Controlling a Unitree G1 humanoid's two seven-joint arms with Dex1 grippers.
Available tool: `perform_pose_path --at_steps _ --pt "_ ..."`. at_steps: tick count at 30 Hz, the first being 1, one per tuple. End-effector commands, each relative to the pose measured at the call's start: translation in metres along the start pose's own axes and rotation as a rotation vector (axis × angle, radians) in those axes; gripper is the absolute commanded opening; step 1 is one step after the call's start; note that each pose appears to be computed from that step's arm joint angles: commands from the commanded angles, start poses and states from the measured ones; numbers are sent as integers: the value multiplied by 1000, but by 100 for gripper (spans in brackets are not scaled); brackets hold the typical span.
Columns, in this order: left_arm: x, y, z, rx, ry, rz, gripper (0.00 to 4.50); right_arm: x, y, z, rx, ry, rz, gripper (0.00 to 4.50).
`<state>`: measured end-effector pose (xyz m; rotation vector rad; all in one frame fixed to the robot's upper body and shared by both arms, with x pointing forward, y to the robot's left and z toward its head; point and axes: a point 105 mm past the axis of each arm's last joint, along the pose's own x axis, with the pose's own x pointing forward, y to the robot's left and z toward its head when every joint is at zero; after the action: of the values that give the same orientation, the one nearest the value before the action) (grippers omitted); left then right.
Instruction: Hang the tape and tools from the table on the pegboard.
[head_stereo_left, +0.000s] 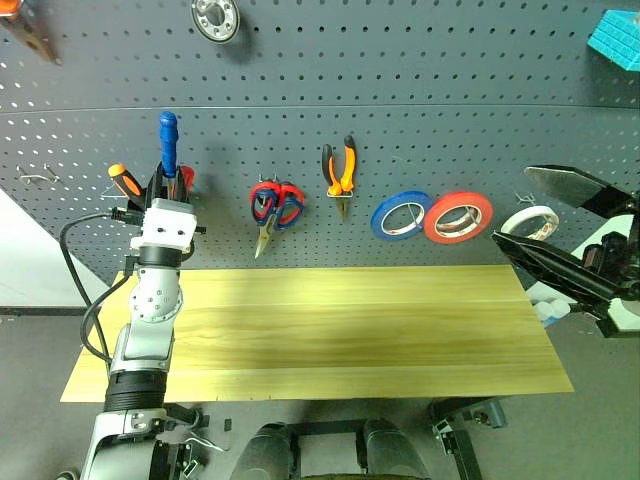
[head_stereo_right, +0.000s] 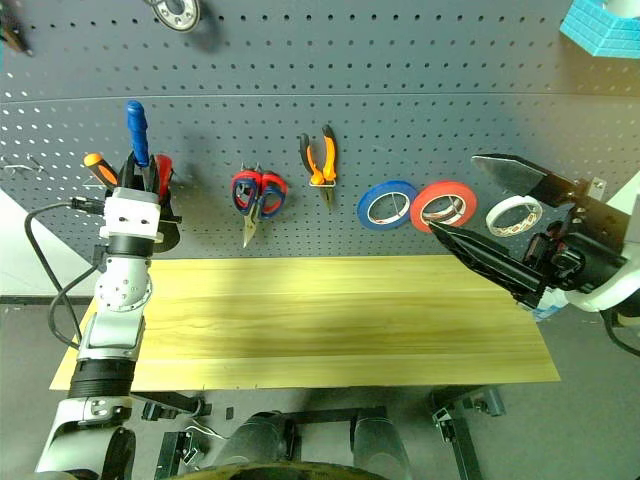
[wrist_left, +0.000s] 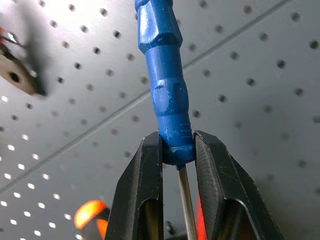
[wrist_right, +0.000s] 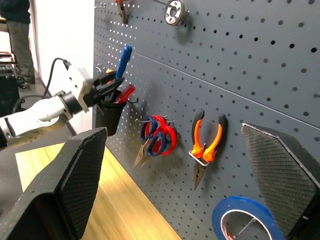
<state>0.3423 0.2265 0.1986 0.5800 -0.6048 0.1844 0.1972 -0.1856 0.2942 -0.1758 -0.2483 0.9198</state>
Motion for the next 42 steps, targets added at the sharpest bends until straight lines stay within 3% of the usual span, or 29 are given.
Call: perform_pose_path --at_steps 1,14,19,25,35,42 --pt "2 6 10 -15 -41 36 55 -1 1 14 -41 -20 3 450" --pt "-16 12 5 16 15 51 55 27 30 8 33 -34 130 450" --pt "-16 11 5 14 18 54 55 40 41 -7 65 -5 166 450" --pt "-18 8 6 5 22 54 55 47 43 -29 65 58 167 450" --pt "-23 15 4 21 43 95 55 47 40 -34 63 71 168 450" --pt "-25 20 9 48 30 123 288 47 35 -39 66 85 162 450"
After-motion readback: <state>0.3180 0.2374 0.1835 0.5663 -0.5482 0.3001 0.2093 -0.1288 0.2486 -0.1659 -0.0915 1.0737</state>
